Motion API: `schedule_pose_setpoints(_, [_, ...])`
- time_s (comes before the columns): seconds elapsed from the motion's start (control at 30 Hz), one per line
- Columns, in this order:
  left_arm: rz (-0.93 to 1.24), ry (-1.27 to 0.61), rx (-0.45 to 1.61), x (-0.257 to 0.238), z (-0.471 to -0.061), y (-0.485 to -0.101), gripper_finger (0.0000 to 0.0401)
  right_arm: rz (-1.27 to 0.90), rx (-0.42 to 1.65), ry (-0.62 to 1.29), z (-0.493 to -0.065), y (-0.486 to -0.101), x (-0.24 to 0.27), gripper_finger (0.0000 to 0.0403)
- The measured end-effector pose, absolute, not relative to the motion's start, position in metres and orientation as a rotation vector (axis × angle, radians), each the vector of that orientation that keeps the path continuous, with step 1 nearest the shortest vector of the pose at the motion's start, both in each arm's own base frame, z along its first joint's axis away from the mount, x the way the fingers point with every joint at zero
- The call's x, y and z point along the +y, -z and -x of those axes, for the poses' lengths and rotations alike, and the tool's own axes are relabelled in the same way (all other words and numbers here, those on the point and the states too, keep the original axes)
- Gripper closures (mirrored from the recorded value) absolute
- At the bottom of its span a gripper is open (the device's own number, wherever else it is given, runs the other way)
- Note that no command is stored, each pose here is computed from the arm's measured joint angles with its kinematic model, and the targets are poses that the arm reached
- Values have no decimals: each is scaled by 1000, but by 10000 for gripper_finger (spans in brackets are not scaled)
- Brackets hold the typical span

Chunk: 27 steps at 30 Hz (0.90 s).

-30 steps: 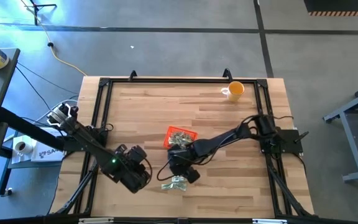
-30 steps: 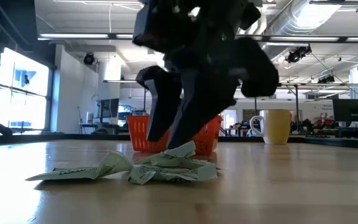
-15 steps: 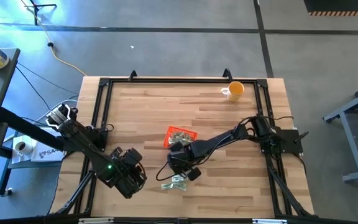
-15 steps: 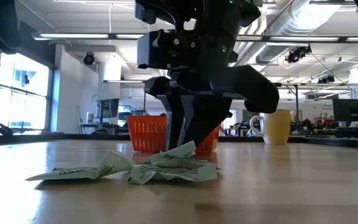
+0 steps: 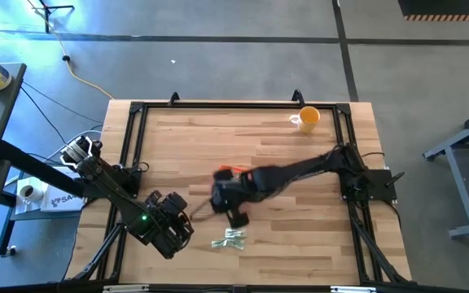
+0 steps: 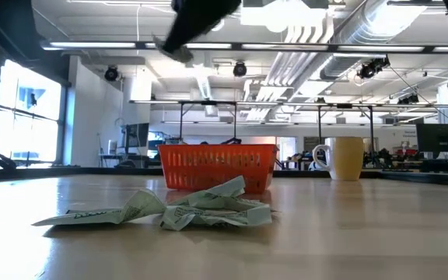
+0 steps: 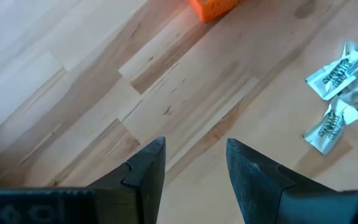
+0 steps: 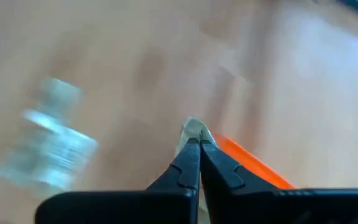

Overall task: Pick and place Stevia / Truvia into bins
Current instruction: Put the stevia packet into the orange bin

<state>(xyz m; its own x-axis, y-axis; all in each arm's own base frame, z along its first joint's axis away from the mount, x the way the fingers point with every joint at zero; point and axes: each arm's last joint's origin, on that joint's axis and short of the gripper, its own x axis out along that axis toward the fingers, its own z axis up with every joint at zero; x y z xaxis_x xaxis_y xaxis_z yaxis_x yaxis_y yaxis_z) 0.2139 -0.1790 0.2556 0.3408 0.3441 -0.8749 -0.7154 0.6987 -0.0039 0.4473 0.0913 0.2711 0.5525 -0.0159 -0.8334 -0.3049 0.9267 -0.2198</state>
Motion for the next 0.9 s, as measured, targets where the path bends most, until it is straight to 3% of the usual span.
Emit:
schedule_pose_setpoints(0.13, [388,-694,1005,-179,-215,-256,197,314,1082,-19,-448,-267,40,393])
schedule_pose_setpoints(0.33, [381,-690,1008,-179,-215,-256,197,132,1272,-65,-435,-231,7,348])
schedule_pose_setpoints(0.63, [339,-616,1028,-182,-217,-255,196,145,1285,-43,-429,-240,25,187])
schedule_pose_setpoints(0.77, [343,-444,1056,-188,-227,-240,196,186,1285,-99,-414,-254,43,130])
schedule_pose_setpoints(0.9, [449,-210,1042,-191,-244,-218,196,215,1289,-142,-386,-257,65,107])
